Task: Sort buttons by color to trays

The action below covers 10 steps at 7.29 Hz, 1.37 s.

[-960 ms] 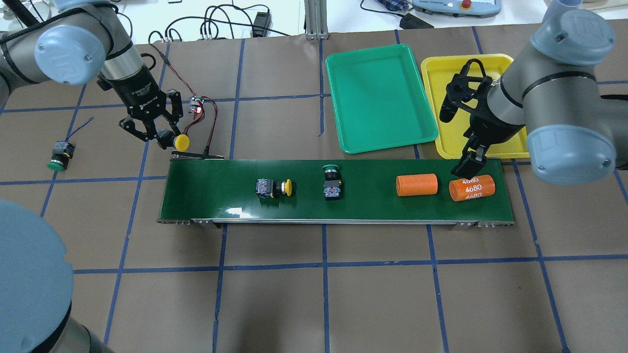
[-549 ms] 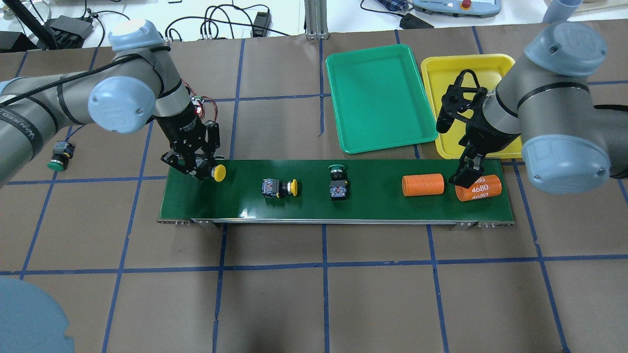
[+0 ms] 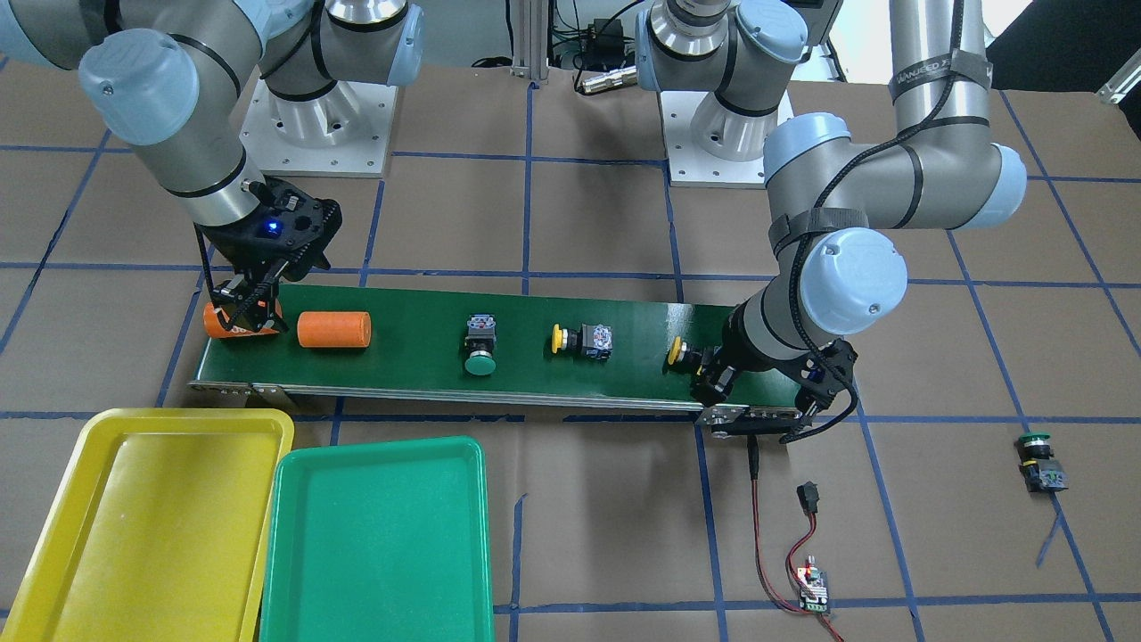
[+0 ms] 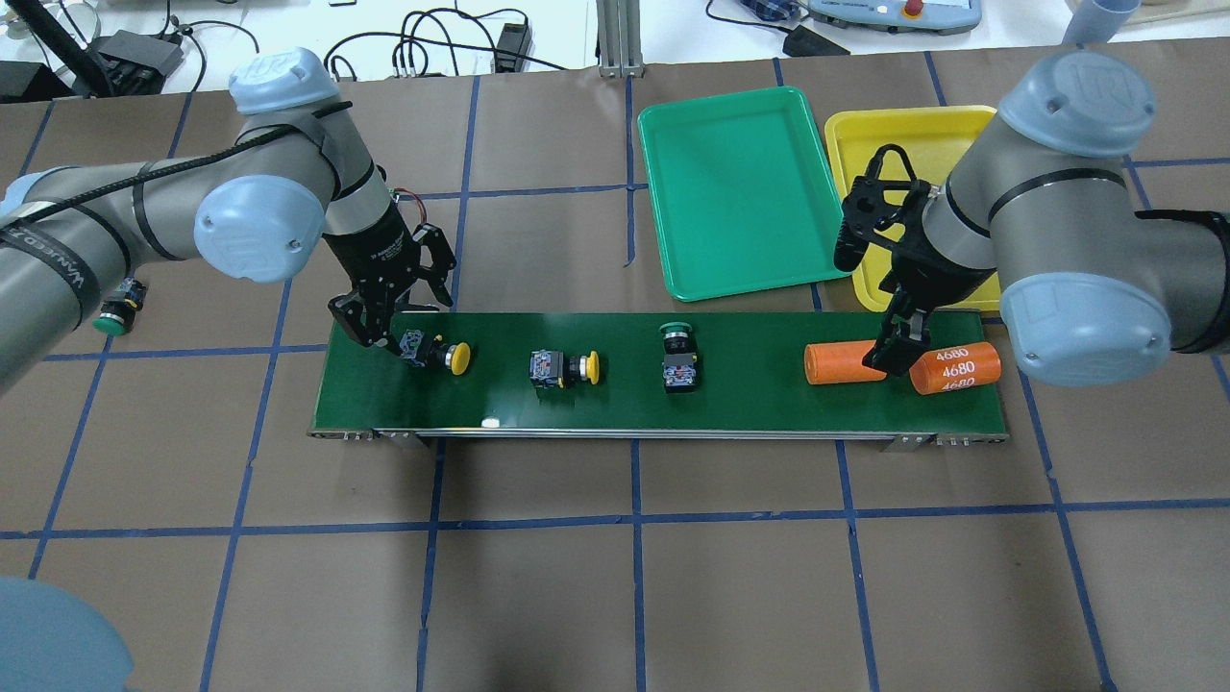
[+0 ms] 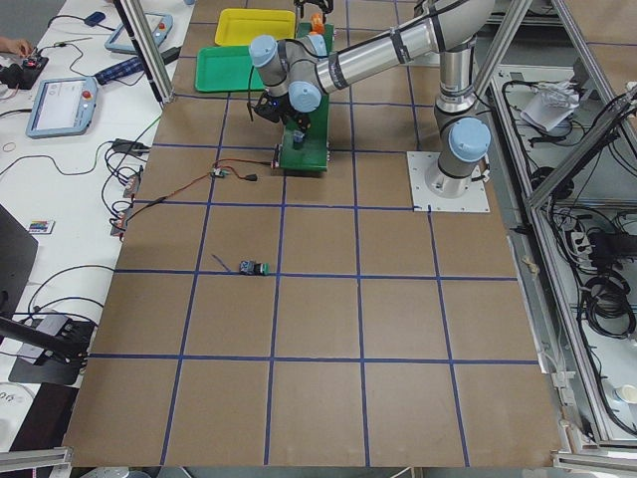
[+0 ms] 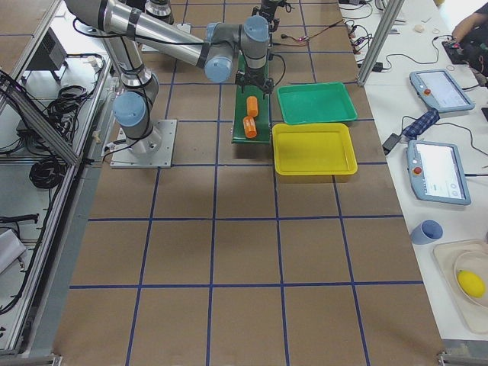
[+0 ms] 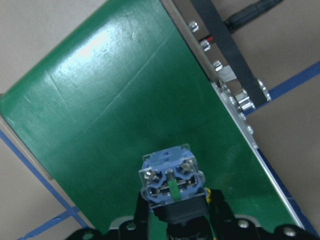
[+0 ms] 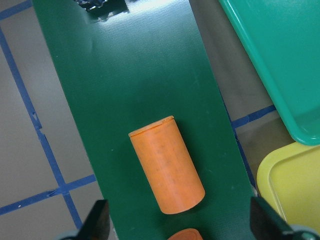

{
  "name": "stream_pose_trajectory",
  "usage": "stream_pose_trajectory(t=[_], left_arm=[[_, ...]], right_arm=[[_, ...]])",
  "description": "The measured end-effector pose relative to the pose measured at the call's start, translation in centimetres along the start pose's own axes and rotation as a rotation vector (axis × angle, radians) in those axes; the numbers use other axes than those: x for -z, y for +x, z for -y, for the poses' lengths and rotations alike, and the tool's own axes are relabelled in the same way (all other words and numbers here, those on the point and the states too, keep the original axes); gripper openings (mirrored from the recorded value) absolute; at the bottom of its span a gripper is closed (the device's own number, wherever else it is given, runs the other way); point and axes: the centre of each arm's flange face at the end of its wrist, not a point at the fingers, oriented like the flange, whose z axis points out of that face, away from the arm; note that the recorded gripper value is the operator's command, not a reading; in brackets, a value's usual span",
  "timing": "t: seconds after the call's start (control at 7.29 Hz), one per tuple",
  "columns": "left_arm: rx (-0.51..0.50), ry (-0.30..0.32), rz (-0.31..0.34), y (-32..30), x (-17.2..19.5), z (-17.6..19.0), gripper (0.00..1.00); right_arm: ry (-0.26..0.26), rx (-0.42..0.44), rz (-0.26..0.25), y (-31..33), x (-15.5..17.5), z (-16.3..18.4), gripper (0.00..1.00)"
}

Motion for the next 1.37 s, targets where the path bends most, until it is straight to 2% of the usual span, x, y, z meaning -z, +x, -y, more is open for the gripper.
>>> stream_pose_trajectory(t=[0.14,0.27,0.41,0.69,0.82,1.1,1.37], left_arm=[[-0.093,0.005,-0.017,-1.2,1.9,2.7,1.0],[-0.188,0.002,-0.034,-4.2,3.5,8.1,1.0],[-0.29,0.01,-0.046,-8.2,4.6,14.4,1.0],[-0.598,0.087,0.006,-16.6,6.9,26.8,1.0],[-0.74,0.119,0.038,-18.5,7.1,31.5,1.0],[-1.016,0.128,0.069,-21.0,5.1,38.9,1.0],[-1.212,0.132,0.086,-20.6,1.5,42.8,1.0]], right_arm=[[-0.001,0.013,0.004,0.0,-0.2,0.0,1.0],[0.002,0.001,0.007,0.1,-0.3,0.1,1.0],[0.007,-0.049,0.012,0.3,-0.6,0.2,1.0],[0.013,-0.181,0.023,0.8,-1.3,0.3,1.0],[0.011,-0.312,0.029,1.0,-1.5,0.3,1.0],[-0.003,-0.58,0.045,0.9,-1.9,0.4,1.0],[-0.02,-0.798,0.055,-0.7,-2.5,2.6,1.0]])
